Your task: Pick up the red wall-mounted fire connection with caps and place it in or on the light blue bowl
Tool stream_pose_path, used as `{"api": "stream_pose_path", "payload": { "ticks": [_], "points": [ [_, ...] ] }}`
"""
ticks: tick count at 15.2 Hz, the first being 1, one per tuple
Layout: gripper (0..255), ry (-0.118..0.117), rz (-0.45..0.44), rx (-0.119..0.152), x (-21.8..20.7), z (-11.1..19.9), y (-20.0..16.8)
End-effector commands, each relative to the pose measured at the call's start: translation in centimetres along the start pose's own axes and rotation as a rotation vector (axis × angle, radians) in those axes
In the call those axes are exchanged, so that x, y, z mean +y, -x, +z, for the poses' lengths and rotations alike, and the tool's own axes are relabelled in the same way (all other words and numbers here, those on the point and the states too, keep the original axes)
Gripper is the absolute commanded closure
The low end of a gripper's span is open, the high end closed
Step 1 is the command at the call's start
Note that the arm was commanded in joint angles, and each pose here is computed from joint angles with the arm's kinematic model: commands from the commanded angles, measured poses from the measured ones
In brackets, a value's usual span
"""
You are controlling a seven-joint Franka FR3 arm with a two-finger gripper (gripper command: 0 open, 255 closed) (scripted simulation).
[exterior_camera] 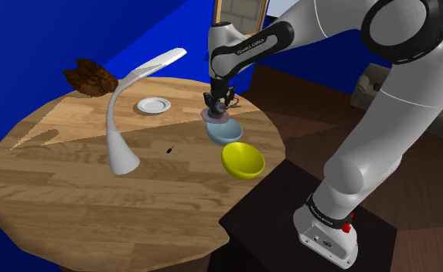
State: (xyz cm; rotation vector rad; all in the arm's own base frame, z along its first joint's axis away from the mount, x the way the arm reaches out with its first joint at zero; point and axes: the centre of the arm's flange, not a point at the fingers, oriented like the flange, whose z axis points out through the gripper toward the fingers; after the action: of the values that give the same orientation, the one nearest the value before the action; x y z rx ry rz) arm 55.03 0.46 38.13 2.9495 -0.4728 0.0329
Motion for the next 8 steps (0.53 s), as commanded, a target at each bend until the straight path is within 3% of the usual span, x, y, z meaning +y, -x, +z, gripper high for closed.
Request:
{"api": "stream_pose_path", "payload": {
  "ticks": [1, 8],
  "points": [
    [255, 0.0, -0.001, 0.001, 2.5, 0.1, -1.2],
    [255, 0.0, -0.001, 0.001, 2.9, 3.3, -1.5]
  ]
}}
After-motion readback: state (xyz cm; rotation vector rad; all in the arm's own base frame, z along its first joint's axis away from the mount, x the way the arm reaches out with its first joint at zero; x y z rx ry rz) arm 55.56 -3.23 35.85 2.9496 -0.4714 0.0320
